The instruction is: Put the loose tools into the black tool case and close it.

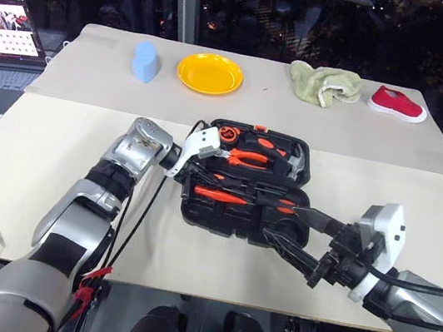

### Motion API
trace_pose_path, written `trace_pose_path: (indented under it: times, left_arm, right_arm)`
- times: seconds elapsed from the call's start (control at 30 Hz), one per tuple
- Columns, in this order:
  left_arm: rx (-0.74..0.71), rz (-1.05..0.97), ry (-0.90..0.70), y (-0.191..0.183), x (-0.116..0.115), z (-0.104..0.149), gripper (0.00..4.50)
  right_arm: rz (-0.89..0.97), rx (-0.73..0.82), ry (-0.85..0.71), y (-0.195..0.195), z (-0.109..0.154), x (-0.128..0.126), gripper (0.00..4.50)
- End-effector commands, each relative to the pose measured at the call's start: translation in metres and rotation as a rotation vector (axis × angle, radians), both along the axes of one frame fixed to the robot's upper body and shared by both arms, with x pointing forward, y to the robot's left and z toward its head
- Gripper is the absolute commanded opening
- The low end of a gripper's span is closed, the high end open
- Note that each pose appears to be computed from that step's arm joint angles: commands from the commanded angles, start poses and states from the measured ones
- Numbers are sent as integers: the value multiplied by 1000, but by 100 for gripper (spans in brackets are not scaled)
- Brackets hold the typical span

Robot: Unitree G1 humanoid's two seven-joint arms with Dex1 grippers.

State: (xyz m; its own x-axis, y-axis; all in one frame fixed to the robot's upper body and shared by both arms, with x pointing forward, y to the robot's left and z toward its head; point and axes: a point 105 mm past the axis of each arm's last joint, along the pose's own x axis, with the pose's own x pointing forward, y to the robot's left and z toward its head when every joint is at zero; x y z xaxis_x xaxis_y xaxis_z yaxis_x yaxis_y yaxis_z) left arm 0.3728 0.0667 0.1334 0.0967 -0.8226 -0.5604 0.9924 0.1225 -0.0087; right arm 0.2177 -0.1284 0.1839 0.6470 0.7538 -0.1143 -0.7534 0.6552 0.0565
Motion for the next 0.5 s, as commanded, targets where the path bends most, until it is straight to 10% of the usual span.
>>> trace_pose_path:
  times: [0.03, 0.5]
  left_arm:
    - [9, -40, -26, -4, -6, 1, 1]
    - [55, -33, -49, 10, -15, -12, 1]
  right_arm:
    - [18, 5, -54, 3, 12, -4, 450]
    - [23, 11, -49, 4, 10, -1, 450]
